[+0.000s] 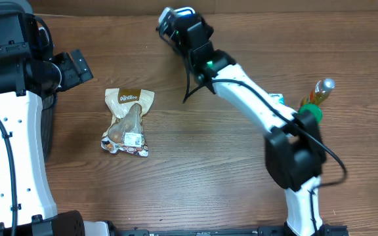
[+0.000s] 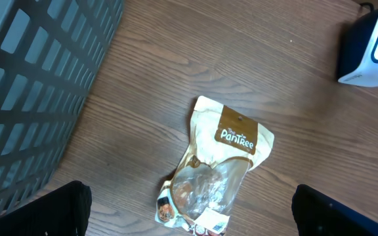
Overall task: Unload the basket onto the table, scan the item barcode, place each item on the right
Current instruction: 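Carry the wipes pack up to the white scanner with the right gripper, then bring the wipes pack right and set it down, open the right gripper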
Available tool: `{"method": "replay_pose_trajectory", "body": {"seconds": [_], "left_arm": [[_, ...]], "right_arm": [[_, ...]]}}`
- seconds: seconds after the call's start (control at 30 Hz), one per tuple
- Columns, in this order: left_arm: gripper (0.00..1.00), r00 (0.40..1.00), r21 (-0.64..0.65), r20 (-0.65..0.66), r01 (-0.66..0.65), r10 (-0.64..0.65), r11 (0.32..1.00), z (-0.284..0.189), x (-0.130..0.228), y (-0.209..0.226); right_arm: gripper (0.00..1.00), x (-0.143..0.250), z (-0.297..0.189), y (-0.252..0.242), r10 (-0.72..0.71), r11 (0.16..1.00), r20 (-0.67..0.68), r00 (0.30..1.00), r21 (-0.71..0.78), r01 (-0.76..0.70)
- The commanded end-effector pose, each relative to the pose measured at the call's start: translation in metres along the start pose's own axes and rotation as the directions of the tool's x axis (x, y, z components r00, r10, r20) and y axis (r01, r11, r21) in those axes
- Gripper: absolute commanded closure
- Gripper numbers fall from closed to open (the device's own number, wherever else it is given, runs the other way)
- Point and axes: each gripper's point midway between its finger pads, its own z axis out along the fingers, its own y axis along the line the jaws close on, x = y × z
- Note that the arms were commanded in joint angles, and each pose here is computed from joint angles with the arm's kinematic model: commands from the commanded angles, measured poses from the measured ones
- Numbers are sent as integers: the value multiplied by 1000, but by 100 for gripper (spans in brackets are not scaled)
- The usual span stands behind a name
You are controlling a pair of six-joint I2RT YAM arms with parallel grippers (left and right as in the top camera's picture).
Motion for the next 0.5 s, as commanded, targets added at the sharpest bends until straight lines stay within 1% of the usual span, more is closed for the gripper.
{"method": "replay_pose_trajectory", "body": {"seconds": [0.0, 0.03, 0.07, 0.1, 0.17, 0.2, 0.3, 0.33, 0.37, 0.4, 0.47], "left_arm": [[1, 1000, 3, 5, -14, 14, 1000, -1, -1, -1], [0, 1000, 3, 5, -14, 14, 1000, -1, -1, -1], [1, 1000, 3, 5, -14, 14, 1000, -1, -1, -1], [1, 1000, 3, 5, -14, 14, 1000, -1, -1, -1], [0, 1000, 3, 5, -14, 14, 1000, -1, -1, -1], [0, 1000, 3, 5, -14, 14, 1000, -1, -1, -1], [0, 1000, 3, 5, -14, 14, 1000, -1, -1, -1], [1, 1000, 3, 5, -14, 14, 1000, -1, -1, -1], [1, 1000, 3, 5, -14, 14, 1000, -1, -1, -1], [0, 1000, 3, 5, -14, 14, 1000, -1, -1, -1], [0, 1000, 3, 5, -14, 14, 1000, -1, -1, -1]], "right_arm": [[96, -24, -47, -38, 286, 957, 55, 957, -58, -283], [96, -18, -54, -34, 329, 941, 19, 944, -97, -326], [96, -6, -62, -31, 390, 911, -47, 920, -128, -393], [96, 11, -68, -21, 456, 864, -141, 879, -167, -476], [96, 30, -74, -3, 478, 814, -254, 841, -230, -533], [96, 46, -81, 15, 478, 764, -353, 805, -285, -579], [96, 68, -98, 41, 455, 659, -507, 732, -361, -660], [96, 79, -110, 55, 424, 596, -578, 697, -402, -695], [96, 88, -119, 65, 395, 555, -628, 670, -419, -719], [96, 97, -125, 73, 367, 532, -668, 648, -421, -735], [96, 112, -133, 83, 327, 528, -716, 617, -404, -747]]}}
